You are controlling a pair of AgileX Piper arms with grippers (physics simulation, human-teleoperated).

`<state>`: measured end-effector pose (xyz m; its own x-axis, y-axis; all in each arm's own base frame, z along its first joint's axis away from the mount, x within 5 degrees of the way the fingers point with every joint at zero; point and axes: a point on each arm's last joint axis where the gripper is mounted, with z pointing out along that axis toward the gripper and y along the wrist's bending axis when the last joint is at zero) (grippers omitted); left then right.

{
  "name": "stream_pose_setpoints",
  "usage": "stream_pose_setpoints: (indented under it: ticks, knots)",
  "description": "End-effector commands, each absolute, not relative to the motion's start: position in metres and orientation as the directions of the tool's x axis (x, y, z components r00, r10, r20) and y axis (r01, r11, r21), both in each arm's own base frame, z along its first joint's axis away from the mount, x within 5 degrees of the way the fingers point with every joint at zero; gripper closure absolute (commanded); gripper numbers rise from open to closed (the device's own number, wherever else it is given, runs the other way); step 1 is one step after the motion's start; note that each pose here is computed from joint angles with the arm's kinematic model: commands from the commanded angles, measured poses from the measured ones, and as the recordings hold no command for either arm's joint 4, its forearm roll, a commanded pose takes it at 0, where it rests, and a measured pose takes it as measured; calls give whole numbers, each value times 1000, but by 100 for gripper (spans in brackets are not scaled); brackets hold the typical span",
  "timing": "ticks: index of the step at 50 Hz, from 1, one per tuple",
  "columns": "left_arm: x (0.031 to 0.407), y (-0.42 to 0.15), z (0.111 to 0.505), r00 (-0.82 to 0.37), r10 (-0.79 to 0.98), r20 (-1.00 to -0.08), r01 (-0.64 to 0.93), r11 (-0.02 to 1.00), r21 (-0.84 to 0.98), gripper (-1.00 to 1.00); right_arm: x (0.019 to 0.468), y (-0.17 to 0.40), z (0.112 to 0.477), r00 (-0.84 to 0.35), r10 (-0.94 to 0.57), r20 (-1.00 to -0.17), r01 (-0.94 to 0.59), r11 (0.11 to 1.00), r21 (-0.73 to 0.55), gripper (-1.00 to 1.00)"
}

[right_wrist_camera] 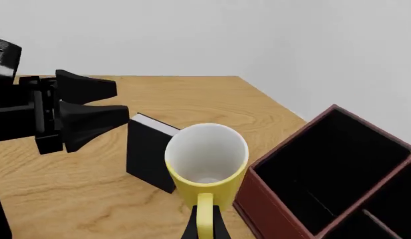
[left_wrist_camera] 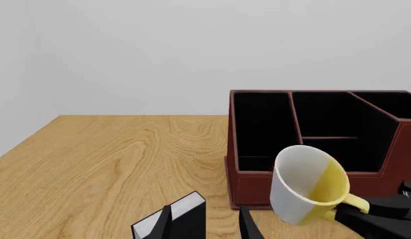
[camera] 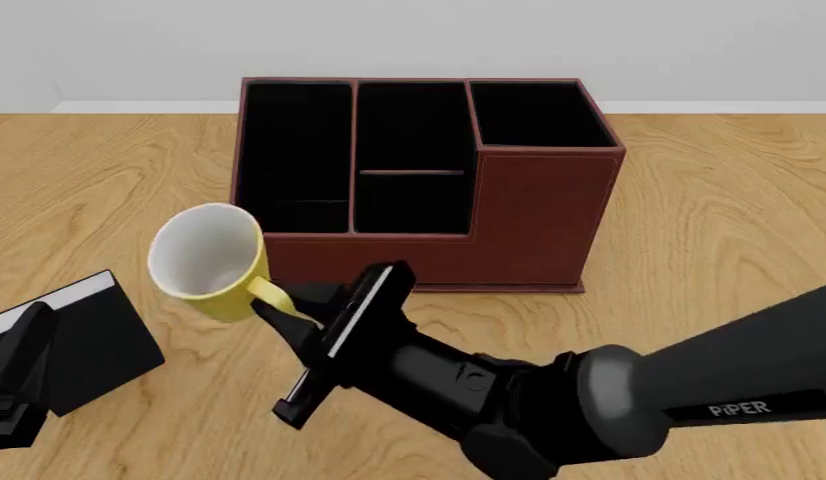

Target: Pick up the yellow and white mug and place it to the right of the caddy.

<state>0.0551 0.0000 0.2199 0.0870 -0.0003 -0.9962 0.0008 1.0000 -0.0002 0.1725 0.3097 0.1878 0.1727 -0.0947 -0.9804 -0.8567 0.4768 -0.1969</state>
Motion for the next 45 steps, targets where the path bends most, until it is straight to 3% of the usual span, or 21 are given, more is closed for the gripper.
stream_pose_setpoints:
  ticks: [1, 20, 45]
  knots:
    - [55, 0, 220, 87, 0, -996, 1, 1000, 0, -100, 163, 288, 217, 211, -61, -976, -844, 492, -213, 100]
    - [55, 0, 220, 87, 0, -996, 1, 1000, 0, -100, 147, 252, 257, 246, -11, -969, -831, 513, -216, 100]
    - [55, 0, 220, 87, 0, -996, 1, 1000, 0, -100, 137, 216, 284, 279, 21, -960, -802, 555, -220, 100]
